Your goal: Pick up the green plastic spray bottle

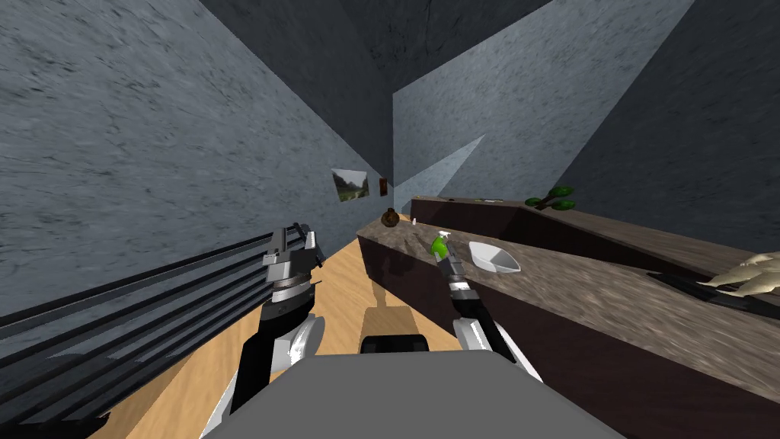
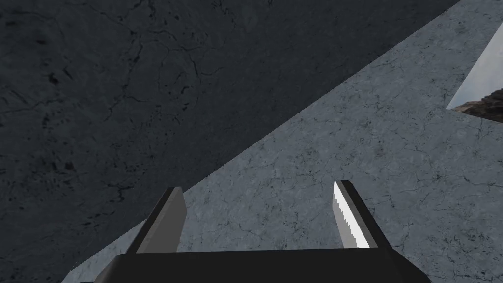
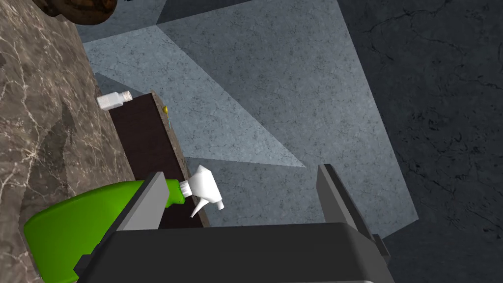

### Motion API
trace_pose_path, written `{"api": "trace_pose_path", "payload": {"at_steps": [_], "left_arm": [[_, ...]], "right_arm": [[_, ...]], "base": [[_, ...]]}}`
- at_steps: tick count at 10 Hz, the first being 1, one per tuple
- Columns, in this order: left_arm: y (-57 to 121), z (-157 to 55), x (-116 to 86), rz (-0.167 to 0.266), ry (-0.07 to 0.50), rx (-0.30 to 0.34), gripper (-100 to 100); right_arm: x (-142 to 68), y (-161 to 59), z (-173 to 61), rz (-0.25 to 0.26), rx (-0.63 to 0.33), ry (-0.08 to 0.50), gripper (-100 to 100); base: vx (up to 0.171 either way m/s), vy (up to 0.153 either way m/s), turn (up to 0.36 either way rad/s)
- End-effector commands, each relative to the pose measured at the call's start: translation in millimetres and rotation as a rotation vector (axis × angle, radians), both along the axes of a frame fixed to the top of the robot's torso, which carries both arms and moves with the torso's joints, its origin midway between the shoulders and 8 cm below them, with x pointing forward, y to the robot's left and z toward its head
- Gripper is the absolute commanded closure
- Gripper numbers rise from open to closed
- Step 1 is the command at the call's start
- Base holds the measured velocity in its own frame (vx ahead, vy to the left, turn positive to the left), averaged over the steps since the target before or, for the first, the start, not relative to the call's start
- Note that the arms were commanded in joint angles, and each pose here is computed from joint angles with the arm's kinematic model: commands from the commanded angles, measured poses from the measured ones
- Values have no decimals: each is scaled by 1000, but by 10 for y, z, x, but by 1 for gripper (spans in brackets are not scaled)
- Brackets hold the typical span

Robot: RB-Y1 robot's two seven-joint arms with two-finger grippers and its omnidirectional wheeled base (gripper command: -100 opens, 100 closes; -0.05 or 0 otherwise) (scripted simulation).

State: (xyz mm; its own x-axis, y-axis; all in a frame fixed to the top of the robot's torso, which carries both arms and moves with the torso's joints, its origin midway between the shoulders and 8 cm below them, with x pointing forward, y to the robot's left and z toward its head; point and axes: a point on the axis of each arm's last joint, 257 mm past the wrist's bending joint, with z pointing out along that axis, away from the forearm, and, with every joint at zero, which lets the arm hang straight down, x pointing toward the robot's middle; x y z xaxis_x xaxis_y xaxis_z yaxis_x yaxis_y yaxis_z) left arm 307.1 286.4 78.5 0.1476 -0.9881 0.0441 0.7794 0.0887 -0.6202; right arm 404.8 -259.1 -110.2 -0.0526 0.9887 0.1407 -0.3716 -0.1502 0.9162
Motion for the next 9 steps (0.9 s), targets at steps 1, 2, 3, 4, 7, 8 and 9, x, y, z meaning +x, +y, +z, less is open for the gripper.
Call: {"api": "trace_pose_path", "payload": {"at_steps": [1,2,3,4,7,8,9], "left_arm": [[0,0,0,0,0,0,0],[0,0,0,0,0,0,0],[0,0,0,0,0,0,0],[0,0,0,0,0,0,0],[0,0,0,0,0,0,0],[0,0,0,0,0,0,0],[0,0,0,0,0,0,0]], "right_arm": [[53,9,-107,7,25,39,-100],[146,19,-288,22,72,89,-100],[153,19,-309,22,72,98,-100],[246,35,-489,38,121,148,-100],[353,59,-732,53,170,223,-100],[445,79,-887,69,217,264,-100],[451,84,-942,69,218,286,-100]], "base": [[-76,13,58],[-72,24,114],[-64,22,49],[-88,5,114],[-84,-13,58],[-96,-8,73],[-72,-9,54]]}}
